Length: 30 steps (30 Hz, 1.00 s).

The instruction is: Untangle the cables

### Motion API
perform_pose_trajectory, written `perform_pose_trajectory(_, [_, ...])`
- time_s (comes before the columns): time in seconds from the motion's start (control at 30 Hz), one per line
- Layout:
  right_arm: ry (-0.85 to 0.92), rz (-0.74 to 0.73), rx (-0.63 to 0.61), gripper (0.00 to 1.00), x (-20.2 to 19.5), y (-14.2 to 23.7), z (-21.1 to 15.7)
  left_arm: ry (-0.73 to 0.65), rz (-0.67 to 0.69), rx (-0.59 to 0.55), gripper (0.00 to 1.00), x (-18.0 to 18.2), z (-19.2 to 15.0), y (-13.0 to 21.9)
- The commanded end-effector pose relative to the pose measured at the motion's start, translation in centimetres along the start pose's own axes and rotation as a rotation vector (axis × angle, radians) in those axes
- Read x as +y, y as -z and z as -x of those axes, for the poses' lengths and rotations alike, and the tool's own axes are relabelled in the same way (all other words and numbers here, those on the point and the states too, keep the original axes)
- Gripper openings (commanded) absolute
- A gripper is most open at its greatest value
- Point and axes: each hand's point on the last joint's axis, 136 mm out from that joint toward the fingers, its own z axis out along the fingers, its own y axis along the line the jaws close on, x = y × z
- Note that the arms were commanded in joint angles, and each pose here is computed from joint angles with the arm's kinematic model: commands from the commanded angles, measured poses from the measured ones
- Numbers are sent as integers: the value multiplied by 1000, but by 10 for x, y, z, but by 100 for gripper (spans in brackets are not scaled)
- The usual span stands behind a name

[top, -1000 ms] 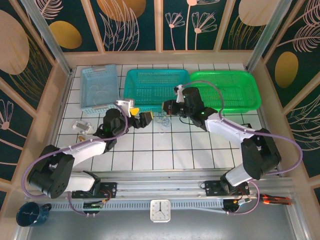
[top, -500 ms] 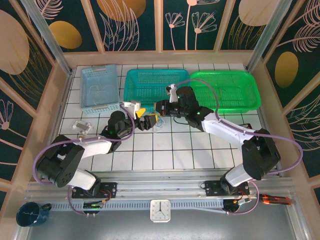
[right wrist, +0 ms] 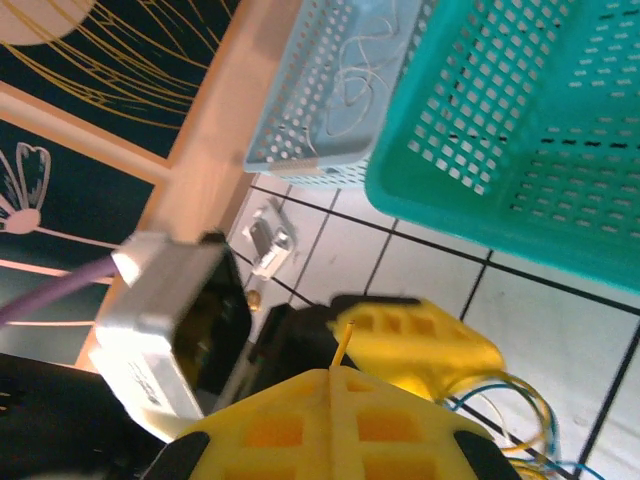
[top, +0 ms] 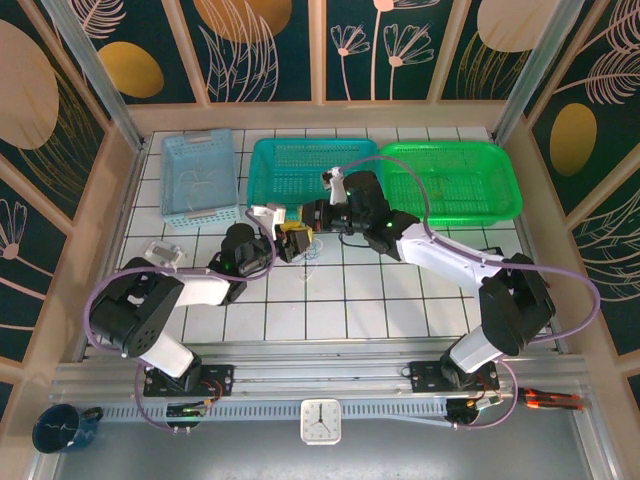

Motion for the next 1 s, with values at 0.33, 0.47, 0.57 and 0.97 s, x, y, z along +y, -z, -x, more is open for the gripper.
perform_pose_trajectory(0.33, [19,234,-202,0,73,60,87,28,-1,17,44,9,-25,2])
perform_pose_trajectory(0.47, [16,177,-207,0,57,61,84,32,0,9,42,8,-24,5])
perform_pose_trajectory(0.57, [-3,95,-180,0,27,52,69,28,10,-2,45,7,-20,7])
perform_pose_trajectory(0.97, [-51,-266,-10,44,-106,4,-32,41,195,-127,99,26,10,37])
